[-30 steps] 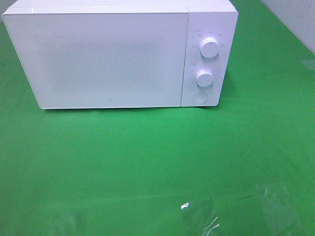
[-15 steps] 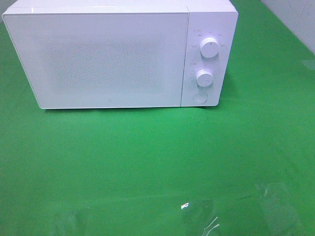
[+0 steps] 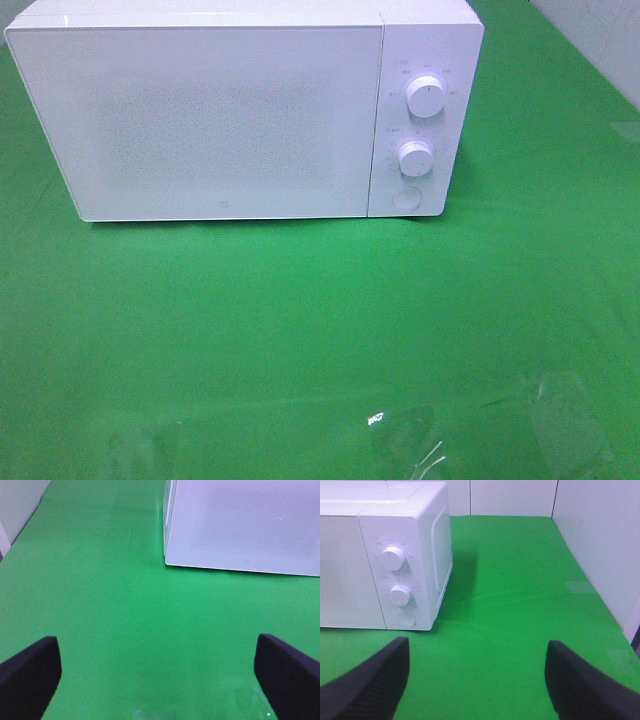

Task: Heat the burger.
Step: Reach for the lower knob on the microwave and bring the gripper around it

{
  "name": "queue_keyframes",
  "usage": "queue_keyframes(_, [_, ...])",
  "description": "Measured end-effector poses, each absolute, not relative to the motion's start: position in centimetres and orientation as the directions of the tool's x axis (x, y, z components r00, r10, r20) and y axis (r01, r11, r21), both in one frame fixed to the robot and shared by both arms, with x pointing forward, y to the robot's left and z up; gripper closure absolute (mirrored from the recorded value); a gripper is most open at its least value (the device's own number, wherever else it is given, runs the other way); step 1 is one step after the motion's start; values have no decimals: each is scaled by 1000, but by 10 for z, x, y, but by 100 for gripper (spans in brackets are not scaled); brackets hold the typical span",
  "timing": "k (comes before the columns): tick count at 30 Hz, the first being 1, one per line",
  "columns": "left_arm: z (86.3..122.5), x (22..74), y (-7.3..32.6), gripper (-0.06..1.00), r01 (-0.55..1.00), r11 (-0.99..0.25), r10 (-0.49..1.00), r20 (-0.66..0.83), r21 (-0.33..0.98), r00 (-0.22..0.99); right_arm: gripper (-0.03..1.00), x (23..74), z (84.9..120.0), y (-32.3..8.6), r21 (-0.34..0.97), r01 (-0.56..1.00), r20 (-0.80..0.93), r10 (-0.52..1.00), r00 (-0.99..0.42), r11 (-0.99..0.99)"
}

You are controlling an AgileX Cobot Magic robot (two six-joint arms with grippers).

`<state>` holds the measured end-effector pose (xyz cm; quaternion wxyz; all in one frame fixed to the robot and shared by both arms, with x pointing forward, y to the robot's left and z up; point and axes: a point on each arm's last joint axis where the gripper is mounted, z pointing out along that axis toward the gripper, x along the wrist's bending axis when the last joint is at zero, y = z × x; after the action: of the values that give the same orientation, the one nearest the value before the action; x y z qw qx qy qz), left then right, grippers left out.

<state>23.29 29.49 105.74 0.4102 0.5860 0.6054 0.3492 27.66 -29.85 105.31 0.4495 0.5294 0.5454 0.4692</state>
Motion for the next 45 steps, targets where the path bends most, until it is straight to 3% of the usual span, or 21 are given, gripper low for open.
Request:
queue_keyframes(10, [1057,233,295,-3,423,69,996,-87,903,23,25,293,1047,-297,990,141,5,999,-42,1])
queue_keyframes(21, [1057,233,295,-3,423,69,996,-87,903,23,25,348,1034,-293,955,296,2,999,-51,13])
queue_keyframes(33, [1057,233,295,-3,423,69,996,-87,903,23,26,388,1030,-289,973,232,8,998,-65,8])
queue_keyframes(45, [1057,233,295,-3,423,69,996,-87,903,23,26,431,1001,-285,964,263,42,997,-69,-23])
